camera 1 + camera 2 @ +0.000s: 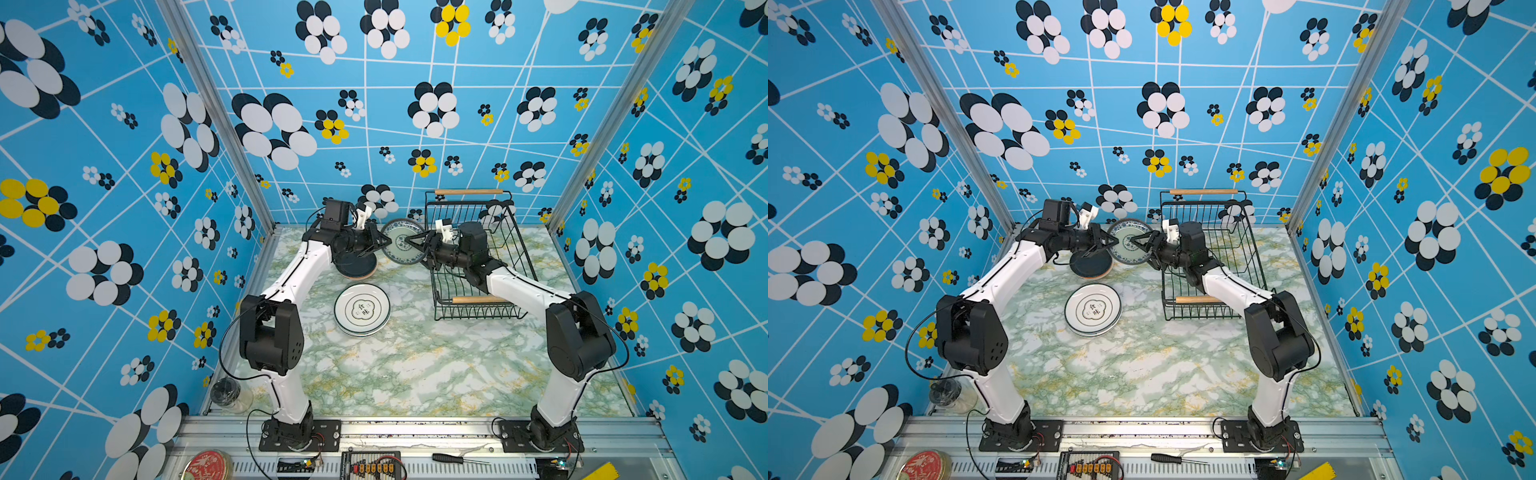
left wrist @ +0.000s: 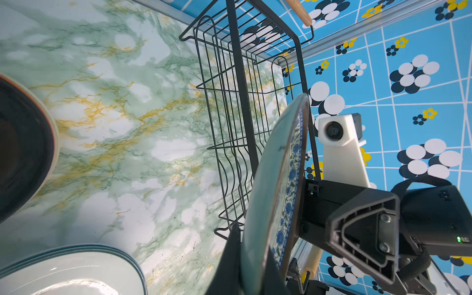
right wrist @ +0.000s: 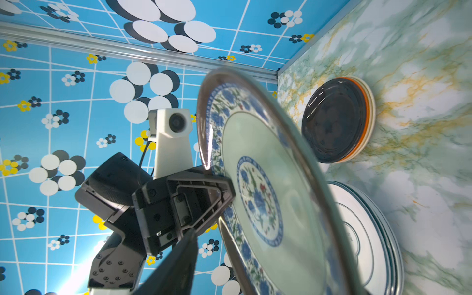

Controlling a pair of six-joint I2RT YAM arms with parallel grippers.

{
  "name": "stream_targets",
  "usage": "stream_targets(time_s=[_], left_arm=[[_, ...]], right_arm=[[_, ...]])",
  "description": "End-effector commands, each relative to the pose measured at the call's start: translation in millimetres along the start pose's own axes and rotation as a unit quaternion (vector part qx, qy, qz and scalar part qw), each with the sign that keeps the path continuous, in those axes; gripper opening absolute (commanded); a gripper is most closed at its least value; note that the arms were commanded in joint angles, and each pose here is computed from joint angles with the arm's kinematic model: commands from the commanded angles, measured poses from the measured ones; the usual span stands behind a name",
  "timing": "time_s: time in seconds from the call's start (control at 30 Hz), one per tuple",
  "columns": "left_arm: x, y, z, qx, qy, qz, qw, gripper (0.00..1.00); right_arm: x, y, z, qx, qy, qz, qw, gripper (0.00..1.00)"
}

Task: Unload the plates from the dish rack
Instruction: Place the plate among the plates.

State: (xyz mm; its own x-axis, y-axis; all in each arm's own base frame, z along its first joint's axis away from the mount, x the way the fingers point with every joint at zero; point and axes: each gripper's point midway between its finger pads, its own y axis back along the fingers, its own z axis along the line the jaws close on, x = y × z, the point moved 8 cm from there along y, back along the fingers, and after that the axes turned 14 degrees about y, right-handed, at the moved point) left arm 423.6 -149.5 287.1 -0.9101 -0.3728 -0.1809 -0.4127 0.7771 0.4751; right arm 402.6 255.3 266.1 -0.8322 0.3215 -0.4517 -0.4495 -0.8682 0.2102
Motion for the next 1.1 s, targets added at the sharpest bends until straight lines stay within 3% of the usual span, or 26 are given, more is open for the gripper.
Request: stream_targets(time_s=[0.0,0.07,0.17,0.43,0.73,0.97,1.07], left_arm=[[-5.3,32.9,0.4,-0.011,-0.009,-0.034,0.999,0.00],[-11.0,43.0,8.1,-0.021,0.000,-0.047,0.999,0.00],[-18.0,55.6,20.4,-0.034,0.012,-0.062,0.997,0.00],[-36.3,70.8,57.6,-0.115,0.056,-0.096,0.987,0.00],[-56.1,70.0,97.4,-0.239,0.074,-0.116,0.961,0.00],[-67.8,61.7,121.5,-0.274,0.081,-0.119,0.951,0.00],[-73.4,56.7,129.7,-0.277,0.087,-0.117,0.950,0.00]], right_arm=[[-5.6,14.6,18.2,0.049,0.060,0.001,0.997,0.79],[-7.8,22.7,18.8,0.088,0.076,0.003,0.993,0.83],[-10.9,35.3,17.9,0.135,0.090,0.004,0.987,0.99],[-19.2,77.9,26.1,0.263,0.152,-0.006,0.953,0.99],[-22.8,138.4,28.6,0.441,0.210,-0.020,0.872,0.99],[-25.9,179.8,23.2,0.525,0.222,-0.034,0.821,0.99],[-25.2,193.1,18.6,0.548,0.219,-0.033,0.807,0.99]])
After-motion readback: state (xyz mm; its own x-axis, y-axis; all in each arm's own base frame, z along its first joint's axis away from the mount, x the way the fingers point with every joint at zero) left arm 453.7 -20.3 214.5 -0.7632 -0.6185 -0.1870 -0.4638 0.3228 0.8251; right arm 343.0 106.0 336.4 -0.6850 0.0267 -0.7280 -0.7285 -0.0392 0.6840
